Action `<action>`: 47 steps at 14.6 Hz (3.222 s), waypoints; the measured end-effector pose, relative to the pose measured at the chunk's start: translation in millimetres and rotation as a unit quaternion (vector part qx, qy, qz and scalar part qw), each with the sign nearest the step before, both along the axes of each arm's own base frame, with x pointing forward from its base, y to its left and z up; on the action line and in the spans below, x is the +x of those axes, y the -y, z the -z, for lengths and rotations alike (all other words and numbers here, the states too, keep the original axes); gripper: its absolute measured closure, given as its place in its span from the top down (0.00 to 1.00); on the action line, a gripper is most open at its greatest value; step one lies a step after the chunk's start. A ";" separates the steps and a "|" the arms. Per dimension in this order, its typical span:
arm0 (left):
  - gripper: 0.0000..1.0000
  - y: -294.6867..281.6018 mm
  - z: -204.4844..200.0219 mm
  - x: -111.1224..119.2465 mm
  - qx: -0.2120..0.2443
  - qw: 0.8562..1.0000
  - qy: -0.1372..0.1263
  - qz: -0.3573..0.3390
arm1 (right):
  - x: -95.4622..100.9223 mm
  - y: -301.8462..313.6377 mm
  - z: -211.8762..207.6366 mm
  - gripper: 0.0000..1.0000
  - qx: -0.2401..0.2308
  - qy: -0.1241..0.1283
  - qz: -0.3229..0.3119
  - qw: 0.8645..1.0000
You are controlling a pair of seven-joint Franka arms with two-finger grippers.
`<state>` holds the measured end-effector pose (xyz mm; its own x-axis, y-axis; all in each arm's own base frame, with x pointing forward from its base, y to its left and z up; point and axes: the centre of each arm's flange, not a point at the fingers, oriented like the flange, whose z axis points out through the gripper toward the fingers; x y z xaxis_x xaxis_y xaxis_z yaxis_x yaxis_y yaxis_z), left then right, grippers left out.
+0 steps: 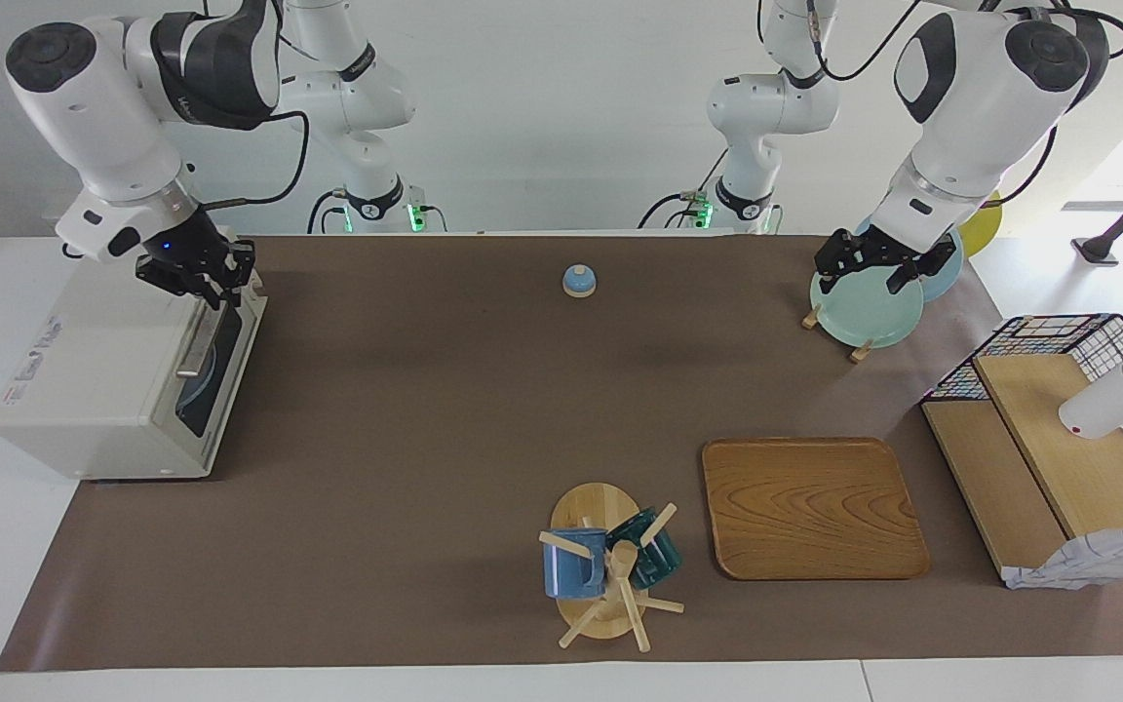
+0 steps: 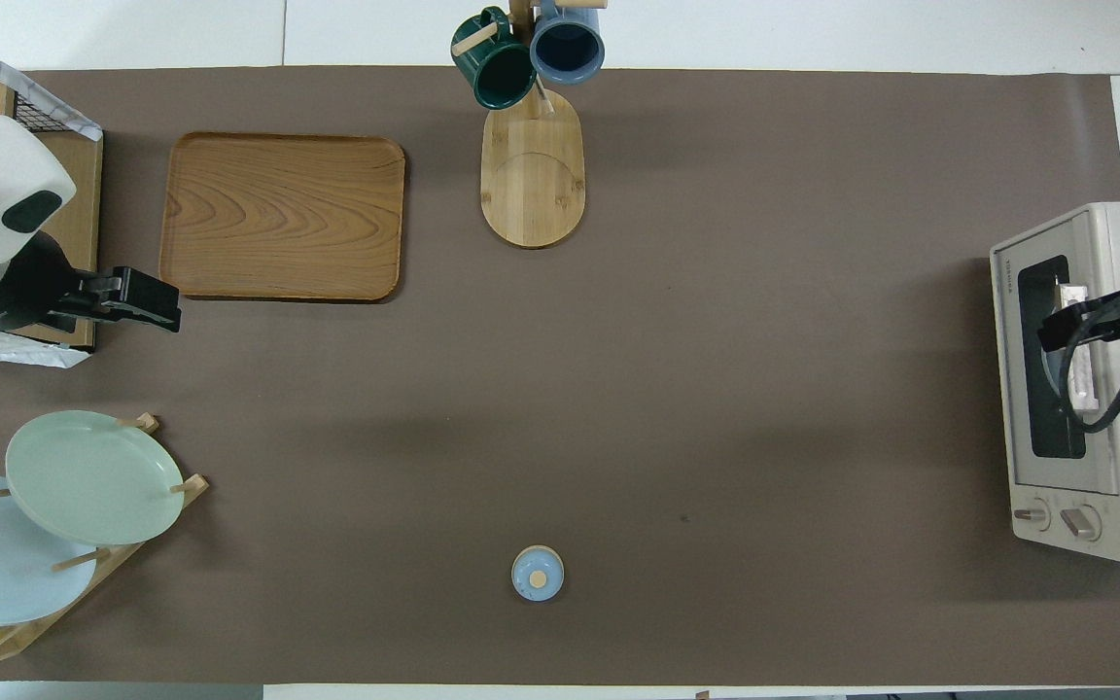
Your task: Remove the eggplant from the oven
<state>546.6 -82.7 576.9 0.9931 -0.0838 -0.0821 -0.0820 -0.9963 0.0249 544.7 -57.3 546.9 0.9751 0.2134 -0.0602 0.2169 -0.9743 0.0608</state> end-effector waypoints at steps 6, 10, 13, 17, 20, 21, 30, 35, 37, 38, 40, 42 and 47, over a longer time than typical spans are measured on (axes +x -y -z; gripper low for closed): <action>1.00 -1.0 0.0 0.2 0.000 1.000 0.000 -0.001 | -13.7 30.6 23.4 0.01 -0.023 0.008 0.024 0.999; 1.00 -1.0 0.0 0.2 0.000 1.000 0.000 -0.001 | -19.8 33.8 38.7 0.01 -0.022 0.007 0.032 0.999; 1.00 -1.0 0.0 0.2 0.000 1.000 0.000 -0.001 | -23.2 50.6 59.5 0.01 -0.022 0.015 0.045 0.999; 1.00 -1.0 0.0 0.2 0.000 1.000 0.000 -0.001 | -22.0 59.7 71.4 0.01 -0.023 0.023 0.052 0.998; 1.00 -1.0 0.0 0.2 0.000 1.000 0.000 -0.001 | -22.1 59.6 72.7 0.01 -0.023 0.023 0.052 0.998; 1.00 -1.0 0.0 0.1 0.000 1.000 0.000 -0.001 | -22.1 59.5 72.8 0.01 -0.023 0.023 0.052 0.998; 1.00 -0.6 0.0 0.1 0.000 1.000 0.000 -0.001 | -19.8 37.0 77.5 0.01 -0.022 0.021 0.044 0.999; 1.00 -0.5 0.0 0.1 0.000 1.000 0.000 -0.001 | -18.0 -15.9 102.3 0.01 -0.017 0.026 0.039 0.999; 1.00 -0.5 -0.1 0.2 0.000 1.000 0.000 -0.001 | -19.2 -26.4 112.4 0.01 -0.010 0.032 0.034 0.999; 1.00 -0.5 -0.1 0.2 0.000 1.000 0.000 -0.001 | -19.6 -31.7 118.1 0.01 -0.007 0.034 0.031 0.999; 1.00 -0.5 -0.1 0.2 0.000 1.000 0.000 -0.001 | -18.4 -43.4 133.2 0.01 -0.002 0.036 0.032 0.999; 1.00 0.0 -0.1 0.1 0.000 1.000 0.000 0.000 | -16.8 -59.0 156.4 0.01 -0.002 0.039 0.028 0.999; 1.00 1.2 -0.1 -0.1 0.000 1.000 0.000 0.001 | -17.0 -74.9 195.3 0.01 -0.002 0.043 0.024 0.999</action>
<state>546.6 -83.9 576.9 0.9930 -0.0859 -0.0813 -0.0841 -0.9961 0.0250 527.7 17.6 351.6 0.9860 0.1653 0.0234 0.1629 -0.9833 0.0811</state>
